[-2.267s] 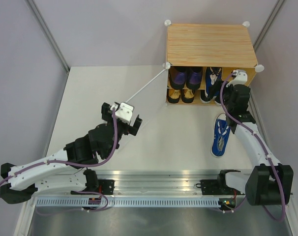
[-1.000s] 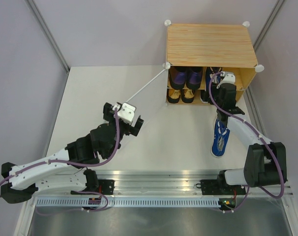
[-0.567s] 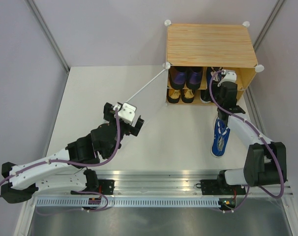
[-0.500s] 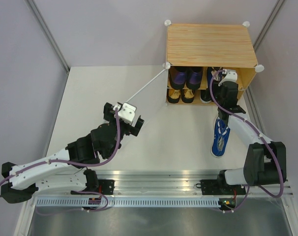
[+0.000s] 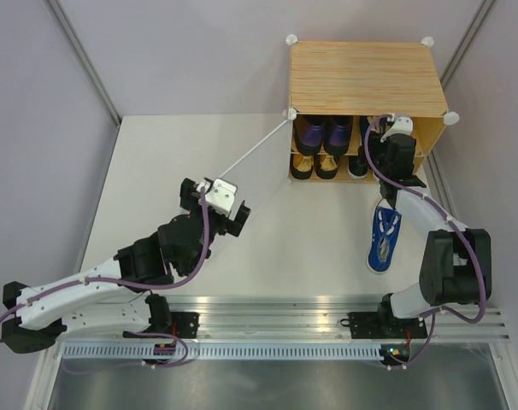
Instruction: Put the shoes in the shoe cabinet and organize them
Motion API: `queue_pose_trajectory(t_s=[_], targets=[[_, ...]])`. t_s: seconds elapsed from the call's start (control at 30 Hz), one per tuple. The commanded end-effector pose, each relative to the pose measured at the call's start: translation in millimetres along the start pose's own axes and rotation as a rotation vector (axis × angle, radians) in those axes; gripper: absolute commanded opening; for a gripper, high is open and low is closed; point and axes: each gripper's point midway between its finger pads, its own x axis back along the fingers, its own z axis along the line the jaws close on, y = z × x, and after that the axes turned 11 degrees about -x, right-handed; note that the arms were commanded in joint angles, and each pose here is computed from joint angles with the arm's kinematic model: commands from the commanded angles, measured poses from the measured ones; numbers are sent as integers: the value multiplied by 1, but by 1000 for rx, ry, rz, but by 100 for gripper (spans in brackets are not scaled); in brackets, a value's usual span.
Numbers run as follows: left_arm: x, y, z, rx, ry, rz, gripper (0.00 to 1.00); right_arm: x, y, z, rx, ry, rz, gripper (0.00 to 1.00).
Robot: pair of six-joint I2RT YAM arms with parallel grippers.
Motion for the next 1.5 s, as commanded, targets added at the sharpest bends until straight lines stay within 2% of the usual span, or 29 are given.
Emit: queue_pose_trajectory(t_s=[0.0,0.37,0.53,0.7,0.73,0.77,0.8,1.07,1.47], targets=[[0,10,7,-5,15,-19,100,-8,51,24,24,93,-142,17],[2,12,9,5,12,-29,100,-19,52,27,26,103,-138,17],[2,12,7,4,2,-27,100,-11,46,19,15,56,-111,58],[1,12,3,1,-18,-26,100,-5,35,-1,-13,-45,-86,75],[1,12,2,-2,-20,-23,100,-2,36,-3,-18,-54,-87,81],[0,11,1,-4,-19,-19,100,0,31,-5,-23,-61,-82,94],[1,12,2,-3,-21,-20,100,1,31,-6,-23,-63,-85,98],[0,11,0,-3,-29,-19,100,1,33,-2,-27,-43,-94,97],[1,12,-1,-5,-35,-21,100,-25,20,4,4,-24,-52,93]])
